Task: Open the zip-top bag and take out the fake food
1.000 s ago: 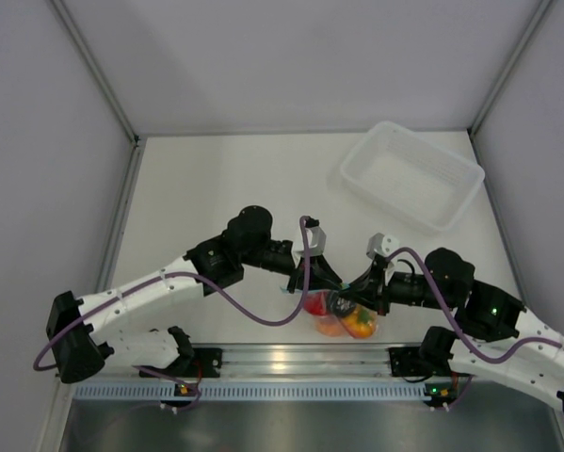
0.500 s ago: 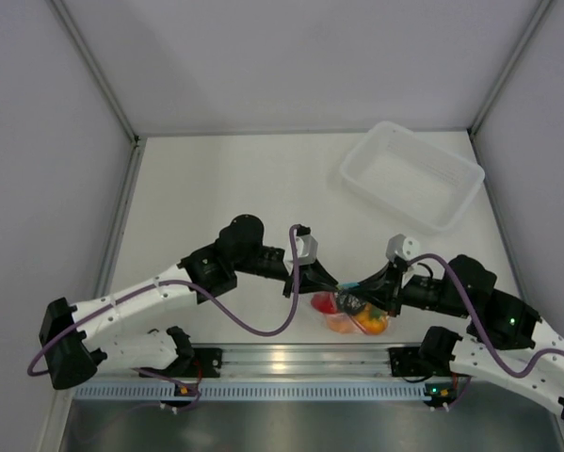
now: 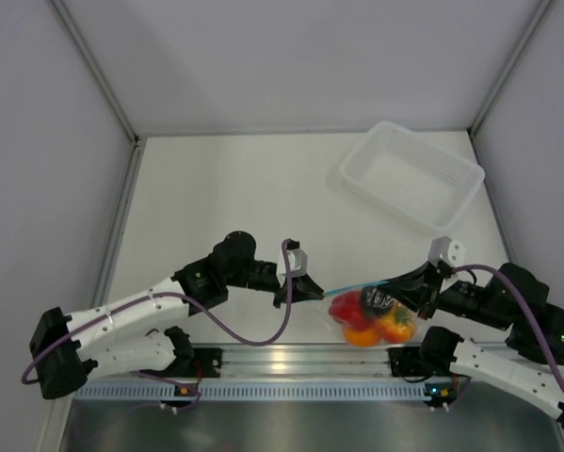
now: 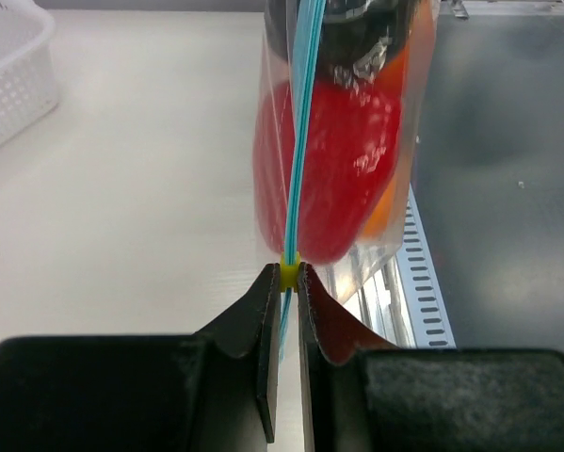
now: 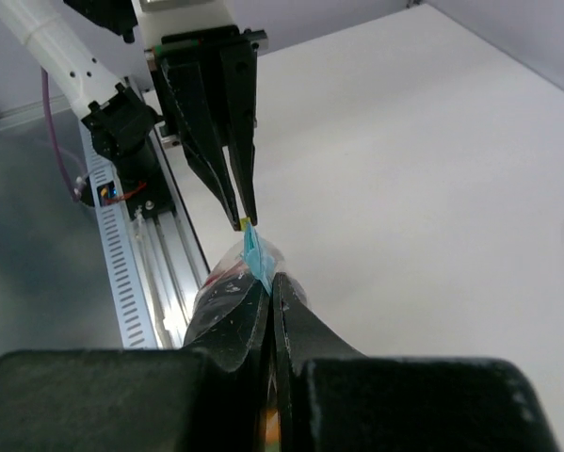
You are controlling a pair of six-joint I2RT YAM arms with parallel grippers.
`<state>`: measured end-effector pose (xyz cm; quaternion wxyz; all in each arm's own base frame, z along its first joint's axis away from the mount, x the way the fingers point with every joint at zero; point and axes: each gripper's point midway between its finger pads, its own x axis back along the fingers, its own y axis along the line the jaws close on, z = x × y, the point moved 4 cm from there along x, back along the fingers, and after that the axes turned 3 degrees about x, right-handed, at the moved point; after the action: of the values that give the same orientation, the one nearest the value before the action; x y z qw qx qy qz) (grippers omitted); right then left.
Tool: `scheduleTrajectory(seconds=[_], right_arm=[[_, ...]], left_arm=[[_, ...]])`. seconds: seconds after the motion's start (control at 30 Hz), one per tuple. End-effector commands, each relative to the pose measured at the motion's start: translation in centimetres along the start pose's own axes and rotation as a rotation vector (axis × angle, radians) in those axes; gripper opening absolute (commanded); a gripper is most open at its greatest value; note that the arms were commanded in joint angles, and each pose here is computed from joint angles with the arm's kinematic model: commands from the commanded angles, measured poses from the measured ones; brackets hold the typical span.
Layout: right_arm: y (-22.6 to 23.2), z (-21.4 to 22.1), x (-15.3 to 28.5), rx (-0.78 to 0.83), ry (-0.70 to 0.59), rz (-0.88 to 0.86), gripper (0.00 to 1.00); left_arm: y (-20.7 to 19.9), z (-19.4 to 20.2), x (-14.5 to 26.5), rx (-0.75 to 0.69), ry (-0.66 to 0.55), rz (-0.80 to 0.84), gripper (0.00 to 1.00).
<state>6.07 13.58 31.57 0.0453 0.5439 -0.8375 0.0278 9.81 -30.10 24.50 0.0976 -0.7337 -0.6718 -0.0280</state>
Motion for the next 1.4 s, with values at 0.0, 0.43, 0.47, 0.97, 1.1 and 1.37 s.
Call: scheduleTrajectory(seconds=[0.0,0.43,0.47,0.97,1.1,1.37], right_arm=[[-0.3,-3.0,2.6,0.044,-0.09,0.04,0.0],[1.0,-2.2,2.5,0.109,-0.076,-0.076,0.0],[1.0,-2.2,2.4,0.112,-0.079,-0.082,0.0],[2.3,-2.5,3.2,0.138,-0.179,-0.163,0.0],[2.7,-1.7,1.6,0.127,-0.15,-0.207,0.0],[3.3,-0.8,-0.1,0.119,-0.098,-0.279,0.0]], left_arm=[[-0.6,1.2,1.1,0.034,0.018,-0.015,0.0],[-3.0,0.7,3.2,0.036,-0.053,0.021,0.0],[-3.0,0.6,3.3,0.036,-0.052,0.022,0.0],[-2.1,2.4,3.5,0.093,0.018,-0.063,0.22],[-1.9,-0.2,3.1,0.055,-0.032,-0.048,0.6],[1.8,-5.2,1.8,0.048,-0.148,-0.225,0.61]])
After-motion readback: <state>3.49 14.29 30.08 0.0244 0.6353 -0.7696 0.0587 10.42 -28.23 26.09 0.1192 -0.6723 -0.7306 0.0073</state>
